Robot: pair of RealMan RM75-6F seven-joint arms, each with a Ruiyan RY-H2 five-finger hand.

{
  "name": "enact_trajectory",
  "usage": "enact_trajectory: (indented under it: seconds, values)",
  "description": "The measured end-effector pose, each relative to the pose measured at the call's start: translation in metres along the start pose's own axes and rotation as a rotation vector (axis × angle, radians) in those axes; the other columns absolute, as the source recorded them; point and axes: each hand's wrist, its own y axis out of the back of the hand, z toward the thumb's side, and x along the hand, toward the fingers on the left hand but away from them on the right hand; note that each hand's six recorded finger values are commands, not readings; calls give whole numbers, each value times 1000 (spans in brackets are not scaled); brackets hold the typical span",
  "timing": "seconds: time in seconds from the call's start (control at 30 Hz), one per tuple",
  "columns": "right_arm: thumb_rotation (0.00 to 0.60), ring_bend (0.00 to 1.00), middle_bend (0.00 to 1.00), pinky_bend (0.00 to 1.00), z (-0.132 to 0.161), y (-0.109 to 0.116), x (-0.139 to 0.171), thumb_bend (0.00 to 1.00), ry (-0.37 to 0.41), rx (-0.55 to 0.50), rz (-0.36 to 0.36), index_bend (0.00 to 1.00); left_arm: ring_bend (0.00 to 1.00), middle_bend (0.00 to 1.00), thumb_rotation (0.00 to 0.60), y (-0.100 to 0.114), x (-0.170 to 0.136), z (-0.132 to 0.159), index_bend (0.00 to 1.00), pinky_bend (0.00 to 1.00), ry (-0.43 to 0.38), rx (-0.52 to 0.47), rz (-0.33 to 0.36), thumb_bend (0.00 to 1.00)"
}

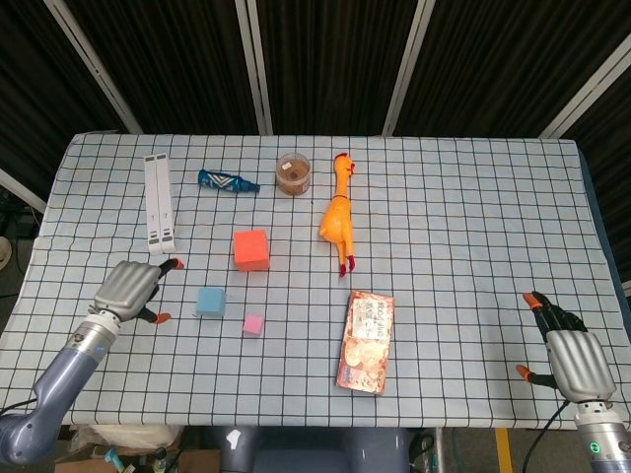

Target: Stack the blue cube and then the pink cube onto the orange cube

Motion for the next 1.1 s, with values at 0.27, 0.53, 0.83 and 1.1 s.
enact_trajectory:
  seconds: [0.27, 0.53, 0.83, 1.1]
  values:
    - [600, 182, 91, 213, -2, 3, 0, 129, -4, -10, -7, 44, 755, 930, 600, -15, 19, 17, 237, 870, 10, 1, -52, 0]
    - [600, 182, 90, 213, -5, 3, 0, 129, -8, -13, -6, 44, 756, 930, 600, -36, 31, 27, 257, 870, 31, 21, -95, 5]
    - [600, 182, 91, 213, -5, 2, -1, 129, -10, -14, -1, 44, 756, 930, 600, -46, 48, 39, 290, 870, 33, 38, -89, 7]
    - [600, 182, 90, 213, -7, 2, -2, 129, -15, -19, 0, 44, 756, 930, 600, -51, 54, 46, 372, 870, 26, 55, -94, 20]
